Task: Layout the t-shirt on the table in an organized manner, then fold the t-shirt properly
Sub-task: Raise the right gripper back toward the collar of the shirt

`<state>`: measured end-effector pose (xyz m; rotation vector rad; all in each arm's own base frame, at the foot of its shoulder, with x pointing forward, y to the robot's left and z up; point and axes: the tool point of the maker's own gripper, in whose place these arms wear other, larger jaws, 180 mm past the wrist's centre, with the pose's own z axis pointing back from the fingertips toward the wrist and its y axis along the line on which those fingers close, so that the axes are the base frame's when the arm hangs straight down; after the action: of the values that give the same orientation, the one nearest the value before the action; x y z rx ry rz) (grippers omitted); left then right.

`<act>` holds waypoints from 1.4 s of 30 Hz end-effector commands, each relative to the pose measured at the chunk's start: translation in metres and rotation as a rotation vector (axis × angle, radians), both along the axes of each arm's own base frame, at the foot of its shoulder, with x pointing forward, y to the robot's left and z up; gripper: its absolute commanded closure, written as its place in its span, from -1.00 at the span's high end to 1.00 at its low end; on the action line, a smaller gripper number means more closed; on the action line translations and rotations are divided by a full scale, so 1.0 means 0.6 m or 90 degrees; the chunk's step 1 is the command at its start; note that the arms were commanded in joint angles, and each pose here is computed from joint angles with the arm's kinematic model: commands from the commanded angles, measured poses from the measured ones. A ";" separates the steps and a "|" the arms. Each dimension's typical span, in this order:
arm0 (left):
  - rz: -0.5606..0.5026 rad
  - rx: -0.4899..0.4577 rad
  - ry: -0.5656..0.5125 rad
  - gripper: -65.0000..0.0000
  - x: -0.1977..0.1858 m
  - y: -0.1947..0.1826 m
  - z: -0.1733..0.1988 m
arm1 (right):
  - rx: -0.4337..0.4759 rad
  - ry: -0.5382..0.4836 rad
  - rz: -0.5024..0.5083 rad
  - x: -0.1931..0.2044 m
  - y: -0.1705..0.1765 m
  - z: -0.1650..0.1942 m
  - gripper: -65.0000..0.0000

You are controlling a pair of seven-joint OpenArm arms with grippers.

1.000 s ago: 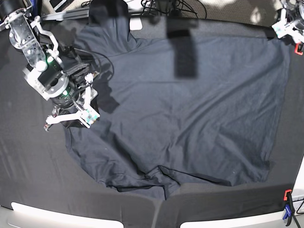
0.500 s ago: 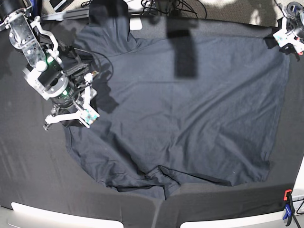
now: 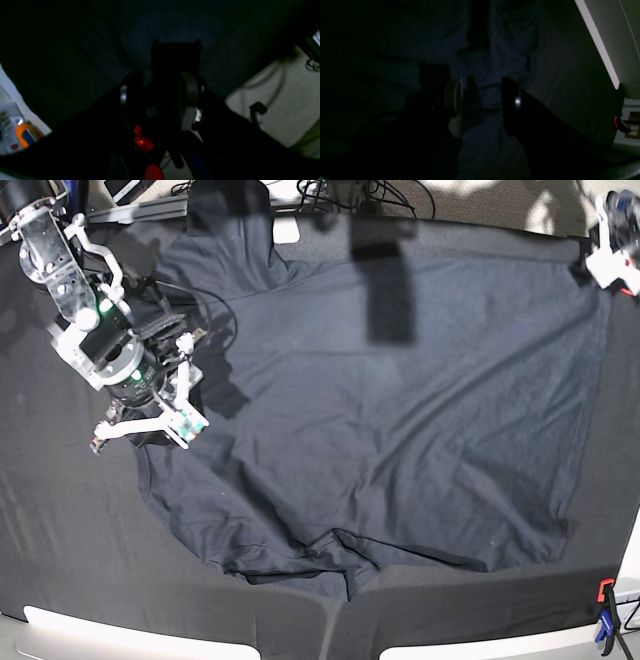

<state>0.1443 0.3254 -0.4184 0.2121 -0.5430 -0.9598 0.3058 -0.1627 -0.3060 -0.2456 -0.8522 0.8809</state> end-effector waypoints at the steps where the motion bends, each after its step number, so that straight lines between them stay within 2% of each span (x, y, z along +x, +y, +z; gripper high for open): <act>1: 0.000 0.022 0.001 -0.29 0.003 0.017 0.004 | -0.001 -0.030 0.001 0.012 -0.003 0.023 -0.24; 7: 0.005 0.010 -0.015 -0.29 0.018 0.020 0.004 | -0.001 -0.030 0.001 0.012 -0.003 0.023 -0.24; 14: 0.017 0.024 -0.061 -0.29 0.052 0.028 0.021 | -0.001 -0.029 0.001 0.012 -0.003 0.023 -0.24; 25: 0.018 0.025 -0.065 -0.29 0.057 0.029 0.022 | -0.005 -0.025 -0.003 0.011 -0.006 0.021 -0.24; 27: 0.017 0.023 -0.066 -0.42 0.057 0.028 0.022 | -0.005 -0.025 -0.003 0.010 -0.006 0.021 -0.25; 28: 0.016 0.022 -0.063 -0.54 0.055 0.027 0.022 | -0.005 -0.025 -0.003 0.010 -0.005 0.021 -0.25; 30: 0.015 0.021 -0.060 -0.93 0.053 0.027 0.020 | -0.006 -0.023 -0.002 0.008 -0.004 0.022 -0.25; 31: 0.015 0.021 -0.059 -1.00 0.052 0.027 0.020 | -0.005 -0.023 0.001 0.004 -0.002 0.023 -0.25; 35: 0.015 0.021 -0.059 -1.00 0.053 0.027 0.020 | -0.012 -0.017 0.020 -0.027 0.015 0.031 -0.25; 42: 0.015 0.021 -0.059 -1.00 0.053 0.027 0.020 | -0.078 -0.014 0.045 -0.114 0.028 0.035 -0.25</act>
<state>0.1715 0.3344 -0.4140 0.2661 -0.6016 -0.9275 0.2327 -0.1461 -0.2953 -0.3167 -0.7965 0.9906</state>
